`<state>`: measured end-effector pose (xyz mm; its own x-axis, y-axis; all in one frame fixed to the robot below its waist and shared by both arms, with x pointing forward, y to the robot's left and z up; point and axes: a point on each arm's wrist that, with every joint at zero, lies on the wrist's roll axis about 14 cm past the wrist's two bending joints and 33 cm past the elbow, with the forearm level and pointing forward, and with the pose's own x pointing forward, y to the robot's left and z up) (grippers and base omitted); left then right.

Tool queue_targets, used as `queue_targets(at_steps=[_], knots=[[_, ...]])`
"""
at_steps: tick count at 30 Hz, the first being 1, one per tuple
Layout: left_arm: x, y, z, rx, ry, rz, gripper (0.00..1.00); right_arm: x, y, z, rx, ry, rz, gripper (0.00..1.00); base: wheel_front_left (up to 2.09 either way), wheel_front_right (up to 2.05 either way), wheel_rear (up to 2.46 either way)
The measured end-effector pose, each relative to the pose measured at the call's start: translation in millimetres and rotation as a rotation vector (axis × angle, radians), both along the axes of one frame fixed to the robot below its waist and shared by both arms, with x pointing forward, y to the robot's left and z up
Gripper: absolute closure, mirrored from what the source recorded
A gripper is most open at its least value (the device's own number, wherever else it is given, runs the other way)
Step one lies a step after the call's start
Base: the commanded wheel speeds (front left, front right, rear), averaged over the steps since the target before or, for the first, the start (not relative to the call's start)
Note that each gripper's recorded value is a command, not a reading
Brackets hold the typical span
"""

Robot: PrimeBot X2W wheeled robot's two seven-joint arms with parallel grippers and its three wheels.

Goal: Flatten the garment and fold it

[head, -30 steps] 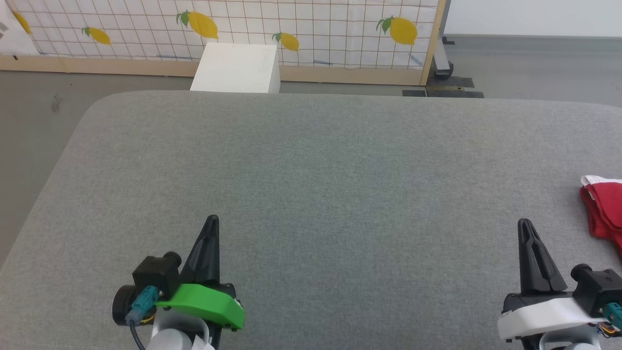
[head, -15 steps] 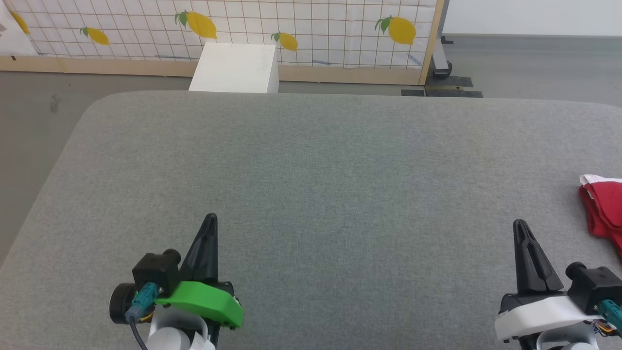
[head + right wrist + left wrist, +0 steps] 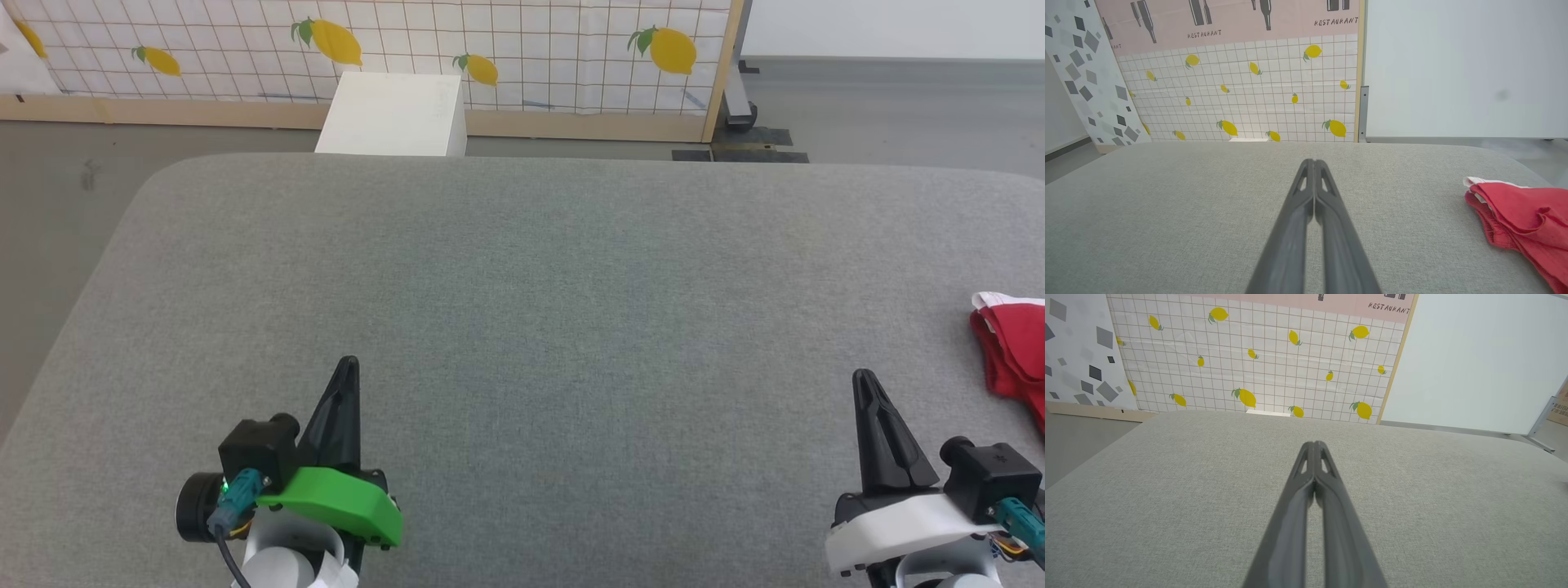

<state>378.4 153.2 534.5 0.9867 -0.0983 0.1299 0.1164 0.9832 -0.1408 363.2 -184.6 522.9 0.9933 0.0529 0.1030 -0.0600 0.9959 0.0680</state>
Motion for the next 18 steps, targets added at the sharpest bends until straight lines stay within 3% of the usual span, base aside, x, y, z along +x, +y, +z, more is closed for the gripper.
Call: queue_targets(at_steps=[18], knots=[[-0.3, 2.9, -0.5, 0.044, 0.018, 0.016, 1.00, 0.4, 4.5, -2.1, -0.020, 0.027, 0.015, 1.00, 0.00, 0.00, 0.00]])
